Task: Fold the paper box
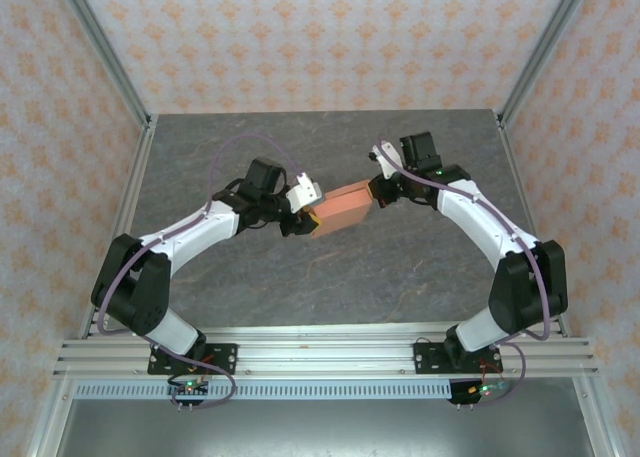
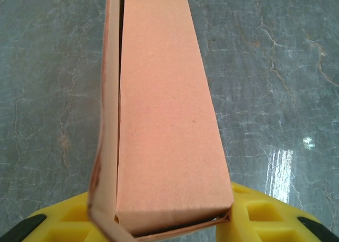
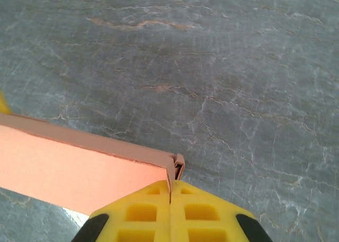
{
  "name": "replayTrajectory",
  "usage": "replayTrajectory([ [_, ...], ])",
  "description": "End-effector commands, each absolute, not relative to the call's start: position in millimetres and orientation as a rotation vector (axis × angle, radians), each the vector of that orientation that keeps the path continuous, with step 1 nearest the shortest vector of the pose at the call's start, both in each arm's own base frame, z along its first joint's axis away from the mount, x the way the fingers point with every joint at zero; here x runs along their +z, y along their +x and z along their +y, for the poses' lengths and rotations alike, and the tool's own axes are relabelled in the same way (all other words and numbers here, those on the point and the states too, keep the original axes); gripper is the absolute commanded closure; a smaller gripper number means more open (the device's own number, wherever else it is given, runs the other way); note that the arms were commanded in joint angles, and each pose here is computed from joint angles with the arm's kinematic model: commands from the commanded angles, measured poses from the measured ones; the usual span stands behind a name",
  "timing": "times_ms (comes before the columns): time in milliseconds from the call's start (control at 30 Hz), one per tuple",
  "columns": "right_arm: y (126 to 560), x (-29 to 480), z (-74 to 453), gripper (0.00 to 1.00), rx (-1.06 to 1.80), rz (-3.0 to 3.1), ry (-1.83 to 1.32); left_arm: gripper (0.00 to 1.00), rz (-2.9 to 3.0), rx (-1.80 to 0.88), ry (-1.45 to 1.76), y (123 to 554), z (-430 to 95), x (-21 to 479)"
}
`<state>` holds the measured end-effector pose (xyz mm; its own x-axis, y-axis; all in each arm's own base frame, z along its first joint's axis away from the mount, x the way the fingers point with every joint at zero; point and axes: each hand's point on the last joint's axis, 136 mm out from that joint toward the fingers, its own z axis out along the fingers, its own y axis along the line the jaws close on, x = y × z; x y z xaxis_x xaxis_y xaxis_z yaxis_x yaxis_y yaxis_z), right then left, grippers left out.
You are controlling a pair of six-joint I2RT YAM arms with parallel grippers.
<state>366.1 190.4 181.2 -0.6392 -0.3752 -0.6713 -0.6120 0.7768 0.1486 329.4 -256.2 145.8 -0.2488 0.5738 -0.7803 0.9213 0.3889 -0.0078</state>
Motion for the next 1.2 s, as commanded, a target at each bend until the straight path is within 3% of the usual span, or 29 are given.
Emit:
replayTrajectory([
  [0,368,190,186,1.0,0.428,2.416,-0.522,0.63,1.954,-0.584,1.255,342,-256,149],
  [233,362,188,188,1.0,0.423,2.477,-0.398,0.63,1.968,-0.578,1.259,344,-256,145],
  [1167,360,145,177,1.0,0.334,2.49,-0.401,0.63,2.033,-0.597,1.282,348,-258,123],
])
